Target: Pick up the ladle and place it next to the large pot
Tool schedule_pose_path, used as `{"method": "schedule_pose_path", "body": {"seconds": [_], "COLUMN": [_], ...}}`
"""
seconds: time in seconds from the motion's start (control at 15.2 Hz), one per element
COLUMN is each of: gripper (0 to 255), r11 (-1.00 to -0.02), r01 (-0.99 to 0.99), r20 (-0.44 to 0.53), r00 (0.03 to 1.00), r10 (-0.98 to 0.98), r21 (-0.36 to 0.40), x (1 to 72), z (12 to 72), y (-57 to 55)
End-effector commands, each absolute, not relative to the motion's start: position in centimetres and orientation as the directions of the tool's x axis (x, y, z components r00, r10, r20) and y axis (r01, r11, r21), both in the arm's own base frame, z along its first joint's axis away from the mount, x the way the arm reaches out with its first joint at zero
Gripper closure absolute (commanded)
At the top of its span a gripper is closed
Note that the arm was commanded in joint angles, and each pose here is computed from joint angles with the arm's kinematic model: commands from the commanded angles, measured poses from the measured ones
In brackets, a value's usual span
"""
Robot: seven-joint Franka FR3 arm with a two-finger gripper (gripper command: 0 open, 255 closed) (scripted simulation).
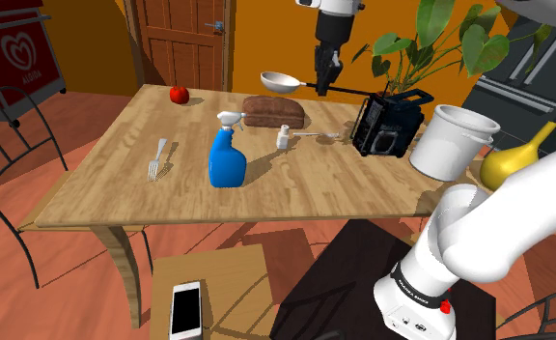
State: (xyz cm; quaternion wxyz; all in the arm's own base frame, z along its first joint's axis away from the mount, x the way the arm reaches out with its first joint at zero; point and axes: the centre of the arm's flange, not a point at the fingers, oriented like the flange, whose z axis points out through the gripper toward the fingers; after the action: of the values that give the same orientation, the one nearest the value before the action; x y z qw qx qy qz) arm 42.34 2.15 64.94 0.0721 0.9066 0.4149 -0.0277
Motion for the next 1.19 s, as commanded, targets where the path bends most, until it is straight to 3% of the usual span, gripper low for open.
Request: {"method": "schedule_pose_path", "body": {"seconds": [0.0,1.12], "gripper": [255,255], "r11": [-0.645,-0.645], "r01": [0.756,0.756], "r20": [-0.110,-0.110], "r00": [0.654,0.654], "r10": [0.748,0.748], "r21": [0.107,0.107], "x": [41.5,26.5], "z": [65.5,65.5], "y": [1.2,-15.4]}}
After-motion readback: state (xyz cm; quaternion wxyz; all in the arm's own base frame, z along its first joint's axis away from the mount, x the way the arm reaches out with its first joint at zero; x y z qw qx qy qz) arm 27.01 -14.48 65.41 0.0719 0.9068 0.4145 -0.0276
